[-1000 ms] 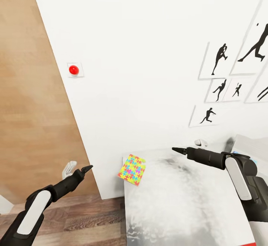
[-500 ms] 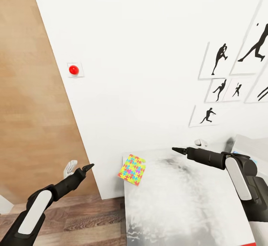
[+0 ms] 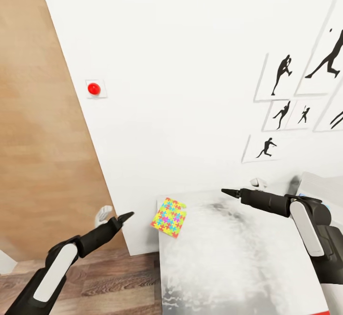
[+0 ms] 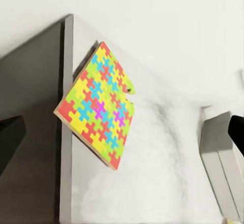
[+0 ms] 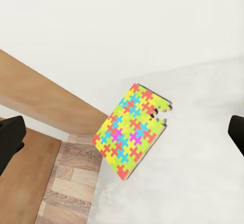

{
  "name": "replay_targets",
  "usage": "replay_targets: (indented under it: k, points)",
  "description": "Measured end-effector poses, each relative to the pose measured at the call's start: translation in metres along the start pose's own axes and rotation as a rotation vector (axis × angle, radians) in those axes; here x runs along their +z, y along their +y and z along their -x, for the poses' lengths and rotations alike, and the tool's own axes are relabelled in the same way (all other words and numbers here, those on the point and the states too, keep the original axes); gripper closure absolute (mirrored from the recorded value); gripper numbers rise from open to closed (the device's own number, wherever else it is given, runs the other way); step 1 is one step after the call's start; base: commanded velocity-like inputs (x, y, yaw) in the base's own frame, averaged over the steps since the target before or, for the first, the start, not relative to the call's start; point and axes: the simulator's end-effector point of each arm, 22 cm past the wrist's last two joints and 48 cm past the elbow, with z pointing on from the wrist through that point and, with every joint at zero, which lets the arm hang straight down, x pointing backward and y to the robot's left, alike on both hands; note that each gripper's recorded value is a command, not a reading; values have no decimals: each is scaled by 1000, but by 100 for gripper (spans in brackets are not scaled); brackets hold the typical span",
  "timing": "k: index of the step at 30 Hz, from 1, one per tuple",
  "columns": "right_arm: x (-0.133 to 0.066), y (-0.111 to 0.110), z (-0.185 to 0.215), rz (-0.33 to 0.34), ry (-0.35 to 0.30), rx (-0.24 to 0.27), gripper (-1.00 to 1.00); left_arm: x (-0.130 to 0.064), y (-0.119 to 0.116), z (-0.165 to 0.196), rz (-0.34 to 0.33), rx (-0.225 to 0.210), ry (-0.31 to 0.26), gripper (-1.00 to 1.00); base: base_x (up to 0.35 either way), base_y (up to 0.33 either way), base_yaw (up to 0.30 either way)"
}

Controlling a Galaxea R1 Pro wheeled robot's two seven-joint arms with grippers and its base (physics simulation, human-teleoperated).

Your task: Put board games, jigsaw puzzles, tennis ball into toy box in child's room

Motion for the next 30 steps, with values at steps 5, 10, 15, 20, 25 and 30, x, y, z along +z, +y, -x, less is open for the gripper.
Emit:
replay_targets:
  k: [5, 10, 15, 20, 25, 30]
  points:
    - [2, -3, -1, 0, 0, 0, -100, 6, -2, 0, -15, 9, 11, -100, 0, 0, 0]
    - [5, -5, -2, 1, -1, -1, -100, 16, -3, 4, -41, 6, 22, -100, 0, 0, 0]
    - [8, -8, -3, 1, -2, -2, -100, 25, -1, 9, -68, -3, 29, -100, 0, 0, 0]
    - [11, -9, -4, 3, -2, -5, -100, 27, 4, 16, -84, -2, 29, -100, 0, 0, 0]
    - [15, -10, -6, 7, -2, -6, -100, 25, 8, 23, -102, 5, 25, -100, 0, 0, 0]
    - [19, -12, -9, 10, -1, -5, -100, 24, 11, 27, -116, 11, 23, -100, 0, 0, 0]
